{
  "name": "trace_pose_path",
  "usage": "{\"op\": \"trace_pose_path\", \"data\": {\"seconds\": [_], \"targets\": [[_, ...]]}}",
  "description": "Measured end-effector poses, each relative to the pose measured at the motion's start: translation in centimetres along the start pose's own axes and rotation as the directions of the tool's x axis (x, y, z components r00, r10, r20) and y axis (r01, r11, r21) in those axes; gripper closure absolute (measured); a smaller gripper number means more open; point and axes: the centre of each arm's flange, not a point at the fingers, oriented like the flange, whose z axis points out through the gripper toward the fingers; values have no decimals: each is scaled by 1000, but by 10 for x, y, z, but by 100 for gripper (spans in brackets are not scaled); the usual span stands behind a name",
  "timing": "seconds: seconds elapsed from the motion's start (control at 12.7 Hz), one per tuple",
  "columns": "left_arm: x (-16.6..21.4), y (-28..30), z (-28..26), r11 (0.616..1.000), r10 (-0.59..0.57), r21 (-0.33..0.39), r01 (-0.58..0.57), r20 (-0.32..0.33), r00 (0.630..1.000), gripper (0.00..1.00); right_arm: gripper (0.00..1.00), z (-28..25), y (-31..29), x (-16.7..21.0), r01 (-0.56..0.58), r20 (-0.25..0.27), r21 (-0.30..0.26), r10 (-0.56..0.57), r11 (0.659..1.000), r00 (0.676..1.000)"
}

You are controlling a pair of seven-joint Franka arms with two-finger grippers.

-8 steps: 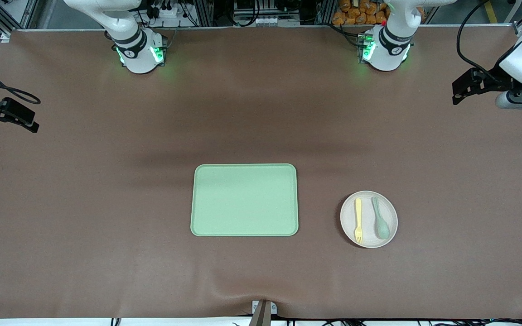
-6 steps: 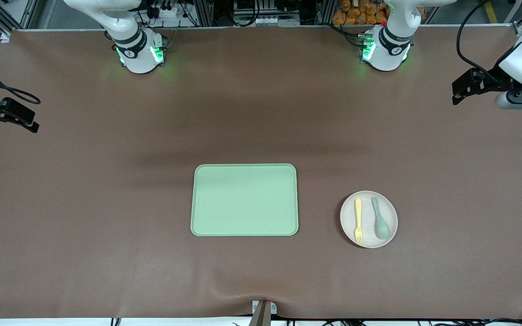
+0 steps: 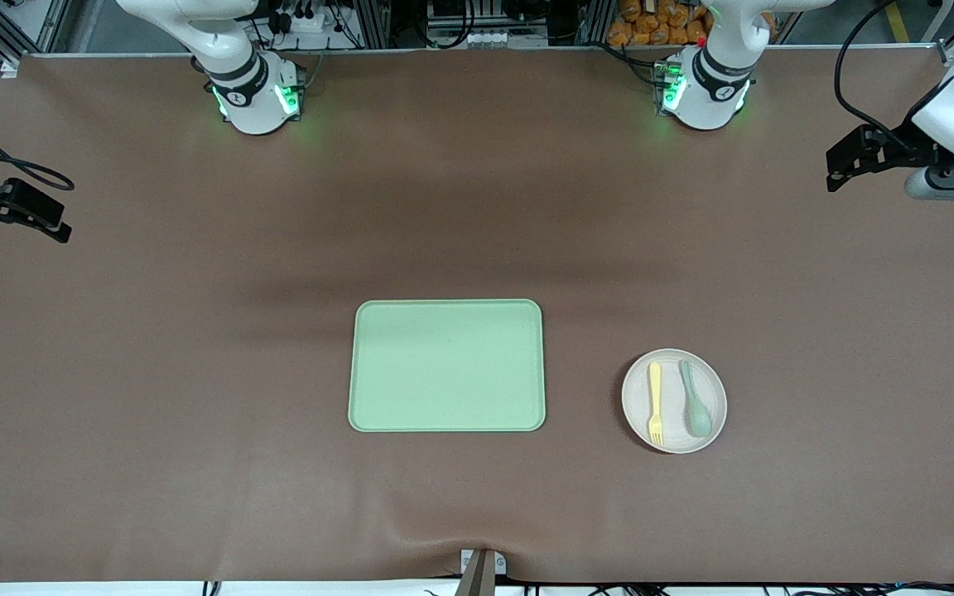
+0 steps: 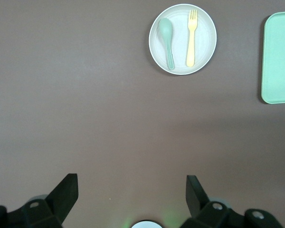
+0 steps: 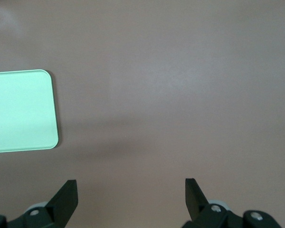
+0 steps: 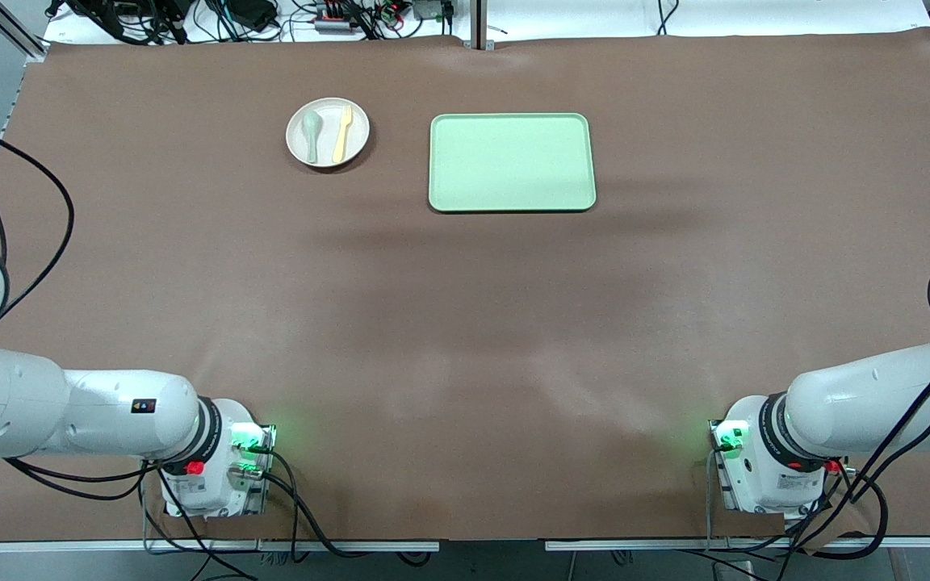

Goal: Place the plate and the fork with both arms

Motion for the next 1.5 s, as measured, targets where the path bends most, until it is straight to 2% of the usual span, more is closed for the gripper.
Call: {"op": "trace_pose_path", "data": {"seconds": [0.79, 1.26, 1.5], "targets": [[1, 0, 2, 1000, -3, 0, 3, 4, 1000, 0, 0, 1, -1, 0, 1, 2, 0, -1, 1000, 1000], [13, -22, 22, 999, -46, -4, 46, 37, 998, 0, 0, 1, 0, 0, 1, 3, 0, -1, 1000, 1000], [26, -23, 46, 999, -44, -7, 45, 80, 996, 0, 0, 1, 0, 0, 1, 3, 0, -1, 1000, 1000]]}}
